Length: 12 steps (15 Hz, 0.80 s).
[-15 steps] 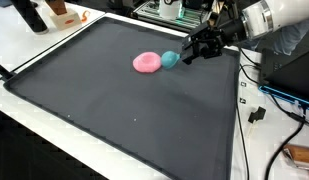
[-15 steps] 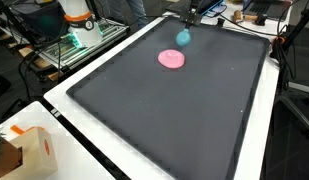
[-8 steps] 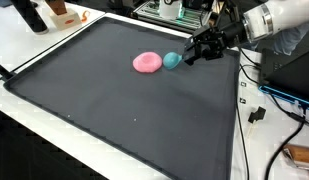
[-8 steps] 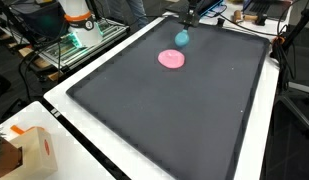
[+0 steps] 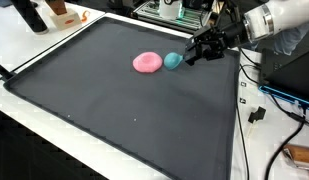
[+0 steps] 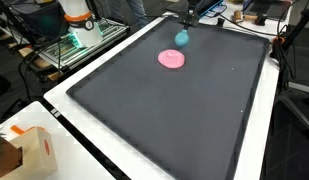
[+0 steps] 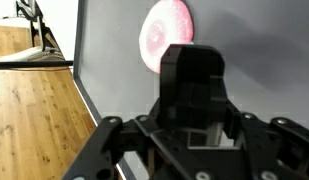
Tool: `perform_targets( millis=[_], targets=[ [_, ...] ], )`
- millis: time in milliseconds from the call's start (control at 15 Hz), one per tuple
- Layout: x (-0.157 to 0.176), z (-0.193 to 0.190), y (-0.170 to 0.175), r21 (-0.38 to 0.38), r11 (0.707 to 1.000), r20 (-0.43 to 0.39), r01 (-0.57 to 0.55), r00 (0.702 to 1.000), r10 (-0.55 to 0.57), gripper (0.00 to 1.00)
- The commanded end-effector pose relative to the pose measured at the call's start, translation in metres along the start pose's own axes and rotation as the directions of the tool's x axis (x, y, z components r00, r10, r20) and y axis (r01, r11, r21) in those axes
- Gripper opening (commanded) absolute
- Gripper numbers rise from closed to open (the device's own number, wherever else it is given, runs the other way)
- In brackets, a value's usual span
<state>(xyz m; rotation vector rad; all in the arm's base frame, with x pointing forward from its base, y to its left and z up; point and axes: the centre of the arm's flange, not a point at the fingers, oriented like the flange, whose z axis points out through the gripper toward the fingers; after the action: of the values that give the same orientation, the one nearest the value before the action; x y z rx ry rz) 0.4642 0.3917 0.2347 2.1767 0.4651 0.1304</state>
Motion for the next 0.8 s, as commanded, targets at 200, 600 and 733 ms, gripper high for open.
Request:
perform_targets(
  millis=[200, 600, 733],
  targets=[
    [-0.004, -0.002, 0.0, 0.011, 1.0, -0.013, -0.023, 1.0, 0.023, 0.29],
    [-0.001, -0.003, 0.027, 0.06, 0.998, -0.023, -0.028, 0.999, 0.03, 0.29],
    [0.0, -0.004, 0.047, 0.097, 0.994, -0.025, -0.042, 0.999, 0.045, 0.29]
  ],
)
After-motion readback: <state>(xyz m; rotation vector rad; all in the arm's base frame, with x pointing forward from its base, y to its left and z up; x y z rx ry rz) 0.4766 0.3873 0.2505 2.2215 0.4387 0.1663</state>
